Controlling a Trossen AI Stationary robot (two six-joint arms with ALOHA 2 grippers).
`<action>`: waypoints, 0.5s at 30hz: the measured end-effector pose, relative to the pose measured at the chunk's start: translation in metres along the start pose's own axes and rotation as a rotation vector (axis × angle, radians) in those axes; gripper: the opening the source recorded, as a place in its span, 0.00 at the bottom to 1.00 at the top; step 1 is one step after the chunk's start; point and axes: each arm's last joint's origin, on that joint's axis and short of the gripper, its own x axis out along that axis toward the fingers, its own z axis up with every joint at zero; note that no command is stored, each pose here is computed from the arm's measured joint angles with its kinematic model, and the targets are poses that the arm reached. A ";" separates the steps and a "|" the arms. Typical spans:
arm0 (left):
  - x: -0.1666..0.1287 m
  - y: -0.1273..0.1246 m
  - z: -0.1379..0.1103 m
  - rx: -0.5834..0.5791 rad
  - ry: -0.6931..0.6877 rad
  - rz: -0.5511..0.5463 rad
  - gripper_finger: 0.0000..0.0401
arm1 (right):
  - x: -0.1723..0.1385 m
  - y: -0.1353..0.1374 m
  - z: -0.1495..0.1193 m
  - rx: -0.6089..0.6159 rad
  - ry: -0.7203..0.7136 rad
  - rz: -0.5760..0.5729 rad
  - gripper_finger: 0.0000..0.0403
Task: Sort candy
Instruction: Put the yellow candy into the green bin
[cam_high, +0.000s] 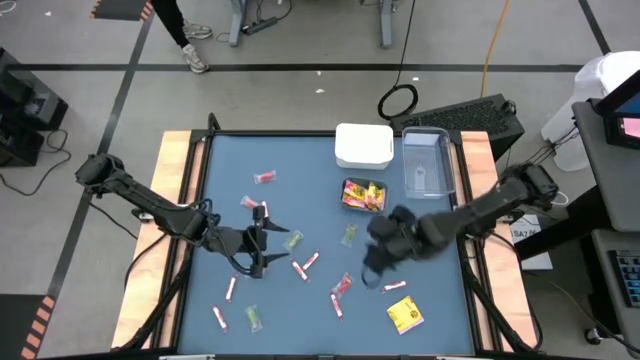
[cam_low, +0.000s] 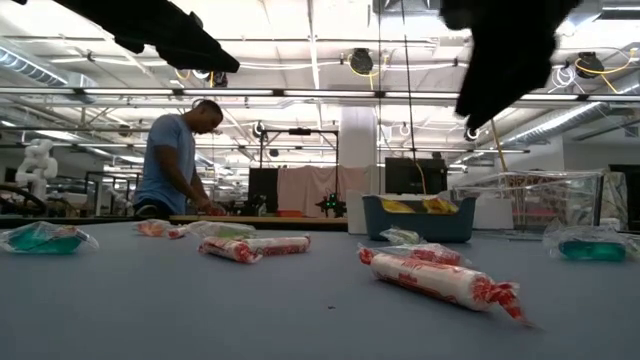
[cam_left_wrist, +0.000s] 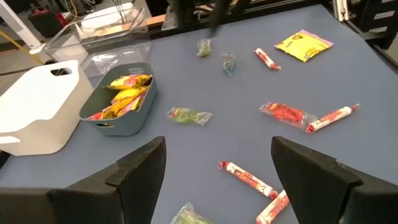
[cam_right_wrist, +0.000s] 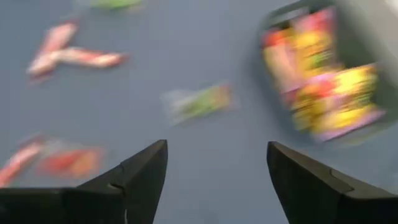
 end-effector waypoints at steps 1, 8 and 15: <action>0.000 0.000 0.000 -0.007 -0.004 -0.003 0.73 | -0.005 0.007 -0.008 -0.002 0.001 0.036 0.65; -0.001 -0.003 0.000 -0.077 -0.003 -0.015 0.73 | -0.029 0.048 -0.066 0.017 0.061 0.194 0.63; -0.007 -0.014 0.000 -0.143 -0.007 -0.065 0.73 | -0.029 0.068 -0.111 0.150 0.202 0.200 0.63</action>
